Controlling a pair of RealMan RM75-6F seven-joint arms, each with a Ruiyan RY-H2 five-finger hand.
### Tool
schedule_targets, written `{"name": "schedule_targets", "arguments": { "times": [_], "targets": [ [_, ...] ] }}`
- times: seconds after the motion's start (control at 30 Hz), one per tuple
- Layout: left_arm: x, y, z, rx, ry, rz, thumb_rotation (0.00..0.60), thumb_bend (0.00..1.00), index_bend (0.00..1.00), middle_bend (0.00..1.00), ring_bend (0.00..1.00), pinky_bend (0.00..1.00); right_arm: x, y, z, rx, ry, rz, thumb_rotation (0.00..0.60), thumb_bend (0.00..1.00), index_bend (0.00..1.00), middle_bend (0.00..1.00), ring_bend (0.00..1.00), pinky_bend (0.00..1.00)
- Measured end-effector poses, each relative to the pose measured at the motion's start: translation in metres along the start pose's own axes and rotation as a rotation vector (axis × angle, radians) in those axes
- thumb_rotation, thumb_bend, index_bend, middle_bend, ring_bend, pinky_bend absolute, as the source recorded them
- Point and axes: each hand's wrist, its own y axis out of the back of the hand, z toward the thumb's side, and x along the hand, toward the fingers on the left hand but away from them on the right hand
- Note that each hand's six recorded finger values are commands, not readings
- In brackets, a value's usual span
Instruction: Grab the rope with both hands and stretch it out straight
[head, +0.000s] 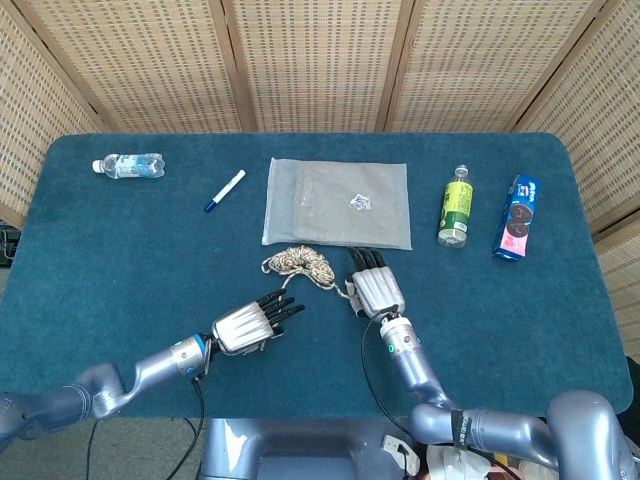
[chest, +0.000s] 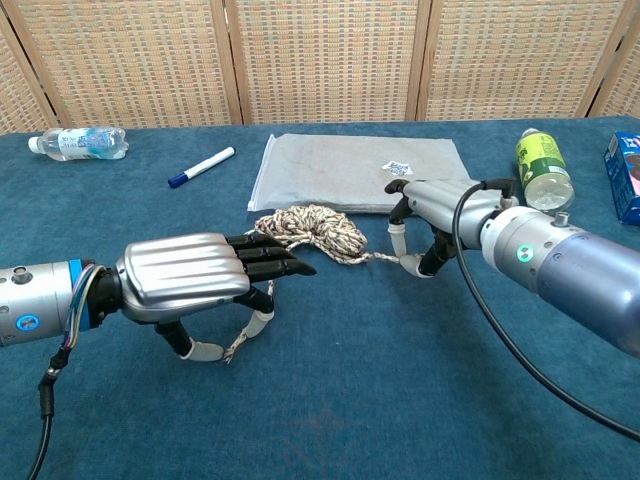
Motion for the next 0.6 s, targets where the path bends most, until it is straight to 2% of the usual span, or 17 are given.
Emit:
{"name": "schedule_targets", "arguments": {
  "times": [0.13,0.27,0.6],
  "targets": [
    [0.0016,-0.0034,0.004,0.006,-0.009,-0.016,0.6,0.3,0.5,0.0,0.0,0.0,-0.0002,0.0006,0.0,0.0,-0.001,-0.001,0.6,0.45,0.73,0.02,0.0,0.0],
    [0.0029,-0.0036,0.0057,0.006,-0.013,-0.022,0.6,0.36,0.5,0.0,0.0,0.0,-0.0003,0.0018,-0.0011,0.0,-0.004,-0.002,0.6,0.45,0.73,0.02,0.0,0.0],
    [0.0013,-0.0049,0.0088,0.006,-0.021,-0.036,0.6,0.45,0.59,0.0,0.0,0.0,0.0001,0.0027,-0.0029,0.0,-0.007,-0.001,0.6,0.45,0.73,0.02,0.0,0.0]
  ]
}}
